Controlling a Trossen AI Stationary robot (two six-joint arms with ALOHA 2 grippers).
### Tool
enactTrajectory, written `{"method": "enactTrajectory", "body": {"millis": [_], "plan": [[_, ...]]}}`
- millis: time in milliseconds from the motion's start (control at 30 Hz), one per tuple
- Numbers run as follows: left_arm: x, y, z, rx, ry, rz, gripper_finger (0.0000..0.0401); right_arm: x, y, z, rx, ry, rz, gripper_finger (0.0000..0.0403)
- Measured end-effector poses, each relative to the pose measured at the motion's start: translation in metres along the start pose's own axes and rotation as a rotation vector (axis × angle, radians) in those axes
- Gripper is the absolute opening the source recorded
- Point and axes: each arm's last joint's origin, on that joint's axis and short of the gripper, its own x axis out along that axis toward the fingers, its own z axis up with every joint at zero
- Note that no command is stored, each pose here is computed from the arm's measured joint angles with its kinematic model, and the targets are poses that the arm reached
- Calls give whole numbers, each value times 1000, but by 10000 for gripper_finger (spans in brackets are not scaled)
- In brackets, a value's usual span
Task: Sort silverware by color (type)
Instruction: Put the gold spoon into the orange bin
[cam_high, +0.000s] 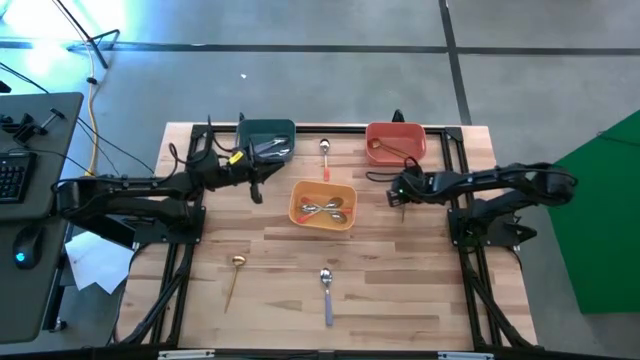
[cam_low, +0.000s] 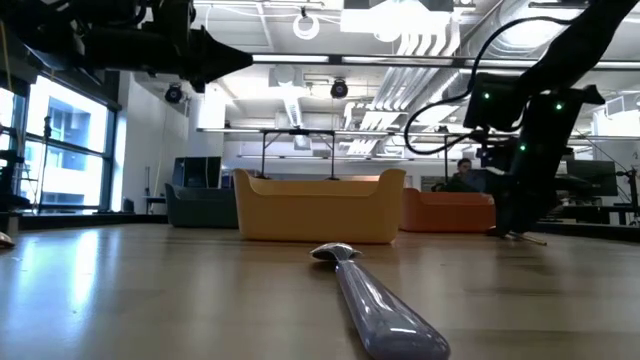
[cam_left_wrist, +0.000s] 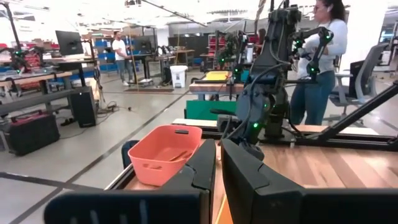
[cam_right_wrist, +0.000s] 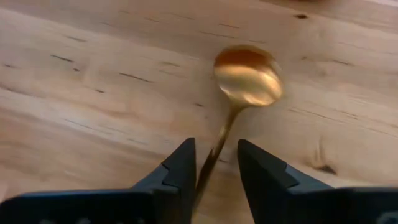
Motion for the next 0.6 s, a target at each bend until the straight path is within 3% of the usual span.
{"method": "enactTrajectory", "body": {"millis": [200,333,600], "plan": [[1,-5,0,5,4,5,17,7,0,2,-22,11,-24,52],[1,-12,0,-4,3,-26,17,4,4,7,-106,16,-17,8],[1,-24,0,0,6,-86,17,-23,23,33,-338,51,-1,4]]}}
